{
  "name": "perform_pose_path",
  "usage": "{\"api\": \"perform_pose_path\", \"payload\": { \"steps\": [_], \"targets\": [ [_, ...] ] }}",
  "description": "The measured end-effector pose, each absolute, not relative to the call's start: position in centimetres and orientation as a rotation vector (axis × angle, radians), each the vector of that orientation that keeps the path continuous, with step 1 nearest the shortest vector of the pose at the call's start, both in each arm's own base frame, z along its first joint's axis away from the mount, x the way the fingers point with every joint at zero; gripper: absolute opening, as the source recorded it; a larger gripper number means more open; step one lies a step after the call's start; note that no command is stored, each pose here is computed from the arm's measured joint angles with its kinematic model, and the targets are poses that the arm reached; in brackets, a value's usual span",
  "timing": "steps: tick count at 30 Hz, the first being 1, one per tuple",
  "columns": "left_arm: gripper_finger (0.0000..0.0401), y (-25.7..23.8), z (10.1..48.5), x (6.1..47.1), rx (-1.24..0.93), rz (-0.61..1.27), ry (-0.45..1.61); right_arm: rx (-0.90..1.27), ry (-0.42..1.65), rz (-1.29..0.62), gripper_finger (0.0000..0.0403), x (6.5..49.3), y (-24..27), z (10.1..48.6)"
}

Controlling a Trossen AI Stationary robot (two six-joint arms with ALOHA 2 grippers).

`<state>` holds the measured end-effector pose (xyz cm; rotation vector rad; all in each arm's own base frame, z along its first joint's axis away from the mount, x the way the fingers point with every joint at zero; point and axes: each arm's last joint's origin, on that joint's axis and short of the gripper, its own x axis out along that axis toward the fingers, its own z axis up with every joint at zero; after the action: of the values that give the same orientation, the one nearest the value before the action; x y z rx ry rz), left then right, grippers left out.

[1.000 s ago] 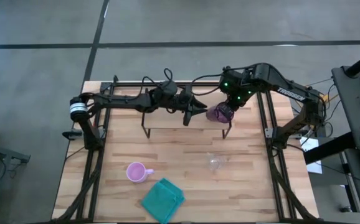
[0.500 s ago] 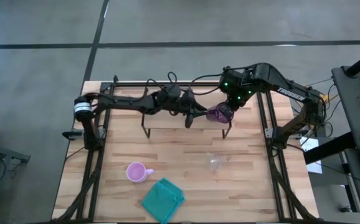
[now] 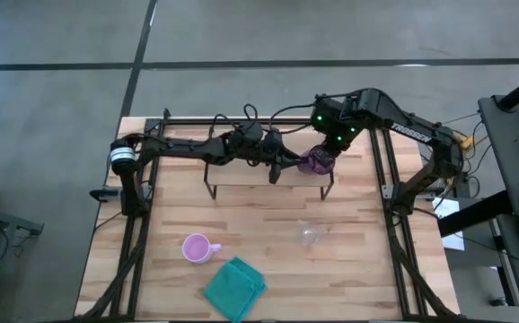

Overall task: Stack small to large cups/mugs on shelf
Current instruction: Put the purple cup on the shelf

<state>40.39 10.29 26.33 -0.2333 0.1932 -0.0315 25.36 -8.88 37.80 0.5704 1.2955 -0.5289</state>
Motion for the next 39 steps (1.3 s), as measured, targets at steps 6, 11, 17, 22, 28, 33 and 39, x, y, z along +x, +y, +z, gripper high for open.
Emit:
{"api": "perform_pose_path", "payload": {
  "steps": [6, 11, 17, 22, 28, 33, 39],
  "targets": [
    [0.0075, 10.5, 26.3, 40.3, -0.232, -0.011, 0.194, 0.565, 1.309, -0.525, 0.0009, 25.7, -9.5, 37.4],
    [0.0075, 10.8, 26.2, 40.2, -0.233, 0.007, 0.194, 0.562, 1.302, -0.526, 0.0009, 25.6, -9.6, 37.5],
    [0.0075, 10.9, 26.2, 40.2, -0.232, 0.022, 0.195, 0.558, 1.292, -0.525, 0.0009, 25.5, -9.5, 37.9],
    [0.0075, 11.0, 25.0, 40.6, -0.266, 0.028, 0.221, 0.541, 1.264, -0.517, 0.0009, 25.4, -9.5, 38.8],
    [0.0075, 11.1, 24.3, 41.5, -0.304, 0.023, 0.217, 0.530, 1.253, -0.512, 0.0009, 25.2, -9.5, 39.2],
    [0.0075, 11.1, 24.4, 41.5, -0.316, 0.022, 0.216, 0.510, 1.262, -0.497, 0.0009, 25.3, -9.6, 39.1],
    [0.0075, 11.1, 24.4, 41.6, -0.317, 0.021, 0.217, 0.509, 1.246, -0.498, 0.0009, 25.3, -10.0, 39.1]
  ]
}}
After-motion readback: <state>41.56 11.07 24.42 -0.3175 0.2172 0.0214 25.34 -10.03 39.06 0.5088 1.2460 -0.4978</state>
